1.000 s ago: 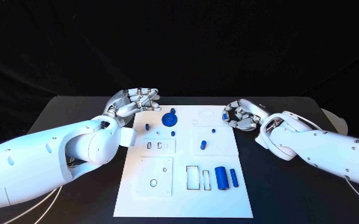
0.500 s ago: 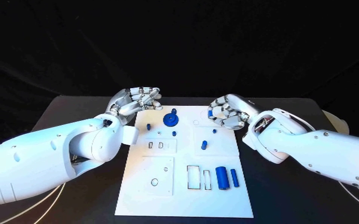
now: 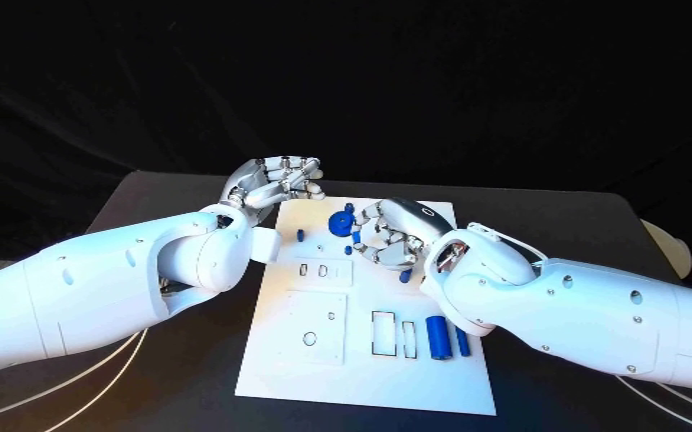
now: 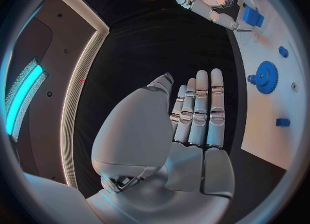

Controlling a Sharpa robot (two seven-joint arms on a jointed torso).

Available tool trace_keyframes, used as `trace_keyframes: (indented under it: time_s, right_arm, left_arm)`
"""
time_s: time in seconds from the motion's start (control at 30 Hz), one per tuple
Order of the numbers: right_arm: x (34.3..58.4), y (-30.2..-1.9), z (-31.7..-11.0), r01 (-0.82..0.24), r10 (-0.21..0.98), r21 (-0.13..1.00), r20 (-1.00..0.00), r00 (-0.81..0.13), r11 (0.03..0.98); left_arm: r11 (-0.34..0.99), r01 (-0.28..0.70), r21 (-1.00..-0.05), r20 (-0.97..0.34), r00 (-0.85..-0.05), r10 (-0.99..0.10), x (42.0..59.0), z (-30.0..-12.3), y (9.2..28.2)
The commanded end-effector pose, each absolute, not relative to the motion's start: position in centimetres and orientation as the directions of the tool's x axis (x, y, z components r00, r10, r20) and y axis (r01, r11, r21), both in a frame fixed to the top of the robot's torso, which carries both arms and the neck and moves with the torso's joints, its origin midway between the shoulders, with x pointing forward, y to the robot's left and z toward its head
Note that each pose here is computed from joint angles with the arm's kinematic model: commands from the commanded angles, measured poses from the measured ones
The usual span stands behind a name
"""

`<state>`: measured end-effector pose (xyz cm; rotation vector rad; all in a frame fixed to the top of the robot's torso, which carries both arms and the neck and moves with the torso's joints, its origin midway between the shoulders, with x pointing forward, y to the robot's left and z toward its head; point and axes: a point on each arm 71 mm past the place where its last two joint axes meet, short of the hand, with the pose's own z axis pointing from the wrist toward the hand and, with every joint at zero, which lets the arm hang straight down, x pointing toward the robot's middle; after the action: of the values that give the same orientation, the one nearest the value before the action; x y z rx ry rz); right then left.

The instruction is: Assemble the parts on the task board

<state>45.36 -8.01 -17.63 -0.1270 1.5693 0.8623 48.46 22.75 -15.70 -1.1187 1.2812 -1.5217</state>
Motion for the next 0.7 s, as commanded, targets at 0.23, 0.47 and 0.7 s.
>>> trace_keyframes:
  time_s: [0.23,0.47,0.7]
  right_arm:
    - [44.4,-5.5,-19.9,-0.564,0.298,0.367,-0.93,-0.214,0.739]
    - [44.1,-4.2,-21.0,-0.572,0.274,0.354,-0.935,-0.225,0.74]
    - [44.2,-3.6,-21.7,-0.569,0.265,0.348,-0.937,-0.227,0.745]
  left_arm:
    - [-0.141,0.058,-0.988,0.121,-0.264,-0.957,48.6,-15.6,22.5]
    - [-0.142,0.059,-0.988,0.122,-0.265,-0.956,48.6,-15.6,22.4]
    - [-0.142,0.058,-0.988,0.122,-0.266,-0.956,48.6,-15.6,22.4]
